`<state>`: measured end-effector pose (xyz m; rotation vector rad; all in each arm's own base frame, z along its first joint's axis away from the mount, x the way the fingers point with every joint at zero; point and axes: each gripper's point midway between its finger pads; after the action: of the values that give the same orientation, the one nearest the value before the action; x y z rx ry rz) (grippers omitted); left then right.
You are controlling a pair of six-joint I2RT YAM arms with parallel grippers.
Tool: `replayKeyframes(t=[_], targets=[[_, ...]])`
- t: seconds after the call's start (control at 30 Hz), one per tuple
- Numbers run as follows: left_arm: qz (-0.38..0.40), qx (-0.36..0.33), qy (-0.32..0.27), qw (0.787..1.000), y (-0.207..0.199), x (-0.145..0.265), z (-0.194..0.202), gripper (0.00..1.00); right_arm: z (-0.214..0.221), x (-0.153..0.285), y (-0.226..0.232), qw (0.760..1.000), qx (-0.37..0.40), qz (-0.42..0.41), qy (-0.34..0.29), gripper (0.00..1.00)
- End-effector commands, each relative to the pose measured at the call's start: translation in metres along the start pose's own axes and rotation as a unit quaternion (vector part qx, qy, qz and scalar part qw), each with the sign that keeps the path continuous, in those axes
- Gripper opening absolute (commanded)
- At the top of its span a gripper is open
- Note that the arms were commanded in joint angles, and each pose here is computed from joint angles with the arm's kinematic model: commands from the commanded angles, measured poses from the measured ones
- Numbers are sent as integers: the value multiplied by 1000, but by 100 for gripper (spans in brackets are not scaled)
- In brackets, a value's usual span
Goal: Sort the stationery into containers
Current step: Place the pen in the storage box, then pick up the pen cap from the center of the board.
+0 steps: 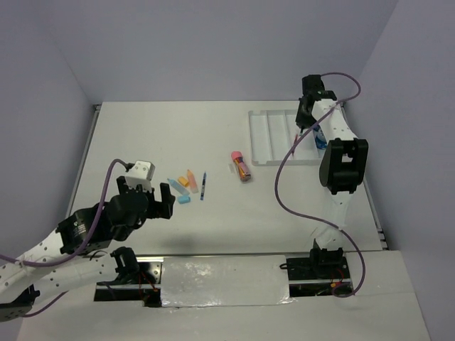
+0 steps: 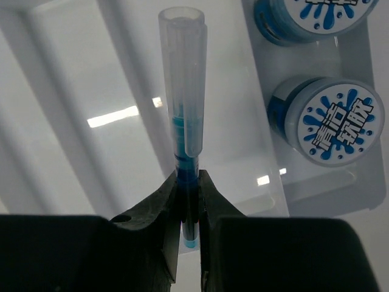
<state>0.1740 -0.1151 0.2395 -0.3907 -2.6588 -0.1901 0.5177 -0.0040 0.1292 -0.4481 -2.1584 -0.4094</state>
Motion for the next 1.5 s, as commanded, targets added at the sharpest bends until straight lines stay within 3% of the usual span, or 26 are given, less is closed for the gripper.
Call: replayKeyframes(t=[0.0,0.1,0.17,0.37,0.5,0.57,0.7,0.83,0.97,1.13,1.47], targets=[[6,-3,-4,1000,-8,-6,-6,99,10,-20,-21,999,3,30,28,15],[11,-20,13,1000,-16,-13,-1,99,17,-33,-16,999,9,22,44,23],[9,-33,28,999,-20,-19,3,99,16,-33,-10,999,5,5,42,40],[21,-29,27,999,-23,-16,1,99,9,-28,-26,999,-17,13,43,56],[-7,12,-6,1000,-4,-6,-7,99,12,10,-8,998,-30,-40,23,56],[-61,23,-10,998,18,-2,-7,99,18,71,48,993,9,-111,-31,57],[-162,74,1,984,54,6,-1,99,100,144,101,976,54,-207,-46,59],[-196,85,5,977,69,6,2,99,180,168,144,968,56,-242,-29,59],[-151,65,5,986,53,-5,-1,99,253,162,182,960,115,-253,18,48],[-151,58,17,987,50,-8,2,99,274,131,189,967,175,-185,24,34],[-125,37,25,991,38,-15,2,99,263,89,192,966,242,-91,-11,41]])
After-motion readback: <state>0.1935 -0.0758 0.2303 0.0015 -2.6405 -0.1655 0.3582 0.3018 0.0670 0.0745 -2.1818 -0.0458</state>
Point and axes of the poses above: each gripper's point midway between its finger pads, its own x axis back along the fingers, its own y axis along the line the jaws close on, z = x × y, and after that the axes turned 13 degrees about -x, right-handed
